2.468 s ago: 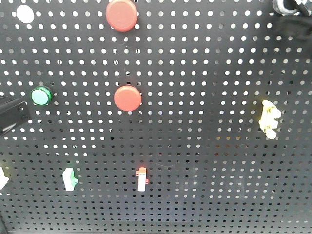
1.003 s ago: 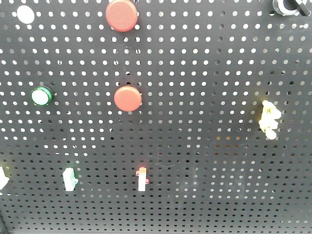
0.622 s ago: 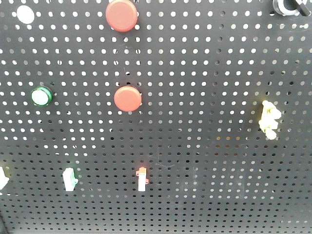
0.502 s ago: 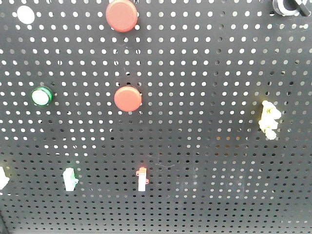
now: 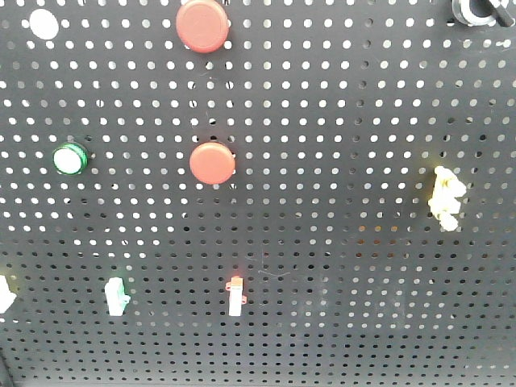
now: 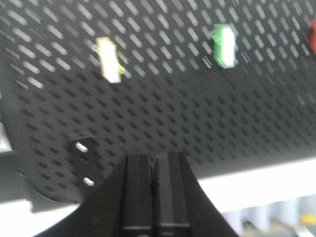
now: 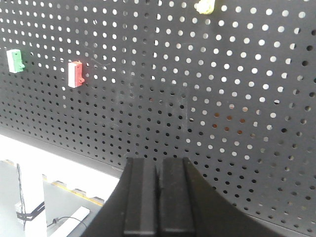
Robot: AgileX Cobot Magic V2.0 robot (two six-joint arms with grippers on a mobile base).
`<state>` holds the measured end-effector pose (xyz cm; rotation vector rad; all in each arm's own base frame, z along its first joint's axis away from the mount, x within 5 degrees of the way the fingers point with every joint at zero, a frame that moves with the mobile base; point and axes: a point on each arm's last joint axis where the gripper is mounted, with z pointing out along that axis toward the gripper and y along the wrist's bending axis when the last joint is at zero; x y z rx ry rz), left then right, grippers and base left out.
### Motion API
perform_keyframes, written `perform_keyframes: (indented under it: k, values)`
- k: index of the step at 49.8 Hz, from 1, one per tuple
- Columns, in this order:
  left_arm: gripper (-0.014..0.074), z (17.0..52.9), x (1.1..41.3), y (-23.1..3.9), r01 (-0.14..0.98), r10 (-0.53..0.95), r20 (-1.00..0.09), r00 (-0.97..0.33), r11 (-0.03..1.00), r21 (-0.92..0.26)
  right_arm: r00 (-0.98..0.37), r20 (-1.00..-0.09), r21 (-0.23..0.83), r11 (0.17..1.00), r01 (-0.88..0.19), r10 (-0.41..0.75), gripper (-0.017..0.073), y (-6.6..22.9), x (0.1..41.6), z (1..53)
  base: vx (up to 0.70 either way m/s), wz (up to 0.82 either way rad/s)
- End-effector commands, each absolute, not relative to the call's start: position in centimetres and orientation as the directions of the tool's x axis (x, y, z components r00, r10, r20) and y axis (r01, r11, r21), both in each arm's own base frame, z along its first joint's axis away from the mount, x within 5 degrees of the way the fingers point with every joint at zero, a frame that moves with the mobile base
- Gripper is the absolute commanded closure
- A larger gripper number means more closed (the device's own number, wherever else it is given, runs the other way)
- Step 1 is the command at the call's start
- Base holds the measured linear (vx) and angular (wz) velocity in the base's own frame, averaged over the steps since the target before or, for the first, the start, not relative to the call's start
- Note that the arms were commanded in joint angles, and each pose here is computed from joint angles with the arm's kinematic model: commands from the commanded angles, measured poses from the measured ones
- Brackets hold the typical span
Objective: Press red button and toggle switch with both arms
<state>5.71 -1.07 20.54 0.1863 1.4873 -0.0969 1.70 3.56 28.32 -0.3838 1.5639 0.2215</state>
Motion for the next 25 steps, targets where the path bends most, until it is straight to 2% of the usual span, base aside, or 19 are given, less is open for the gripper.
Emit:
perform_keyframes:
  k: [1,25]
  values:
    - [0.0592,19.87,5.53,-0.95,0.161,0.044,-0.992,0.122,0.985,0.063,0.059,-0.996,-0.079,0.937,-0.341,-0.062,0.0562,3.34,1.71,29.56,0.0,0.0]
    - [0.0592,19.71,5.57,-0.96,0.163,0.047,-0.994,0.1,0.985,0.063,0.059,-0.996,-0.078,0.937,-0.341,-0.061,0.0562,3.34,1.71,29.56,0.0,0.0]
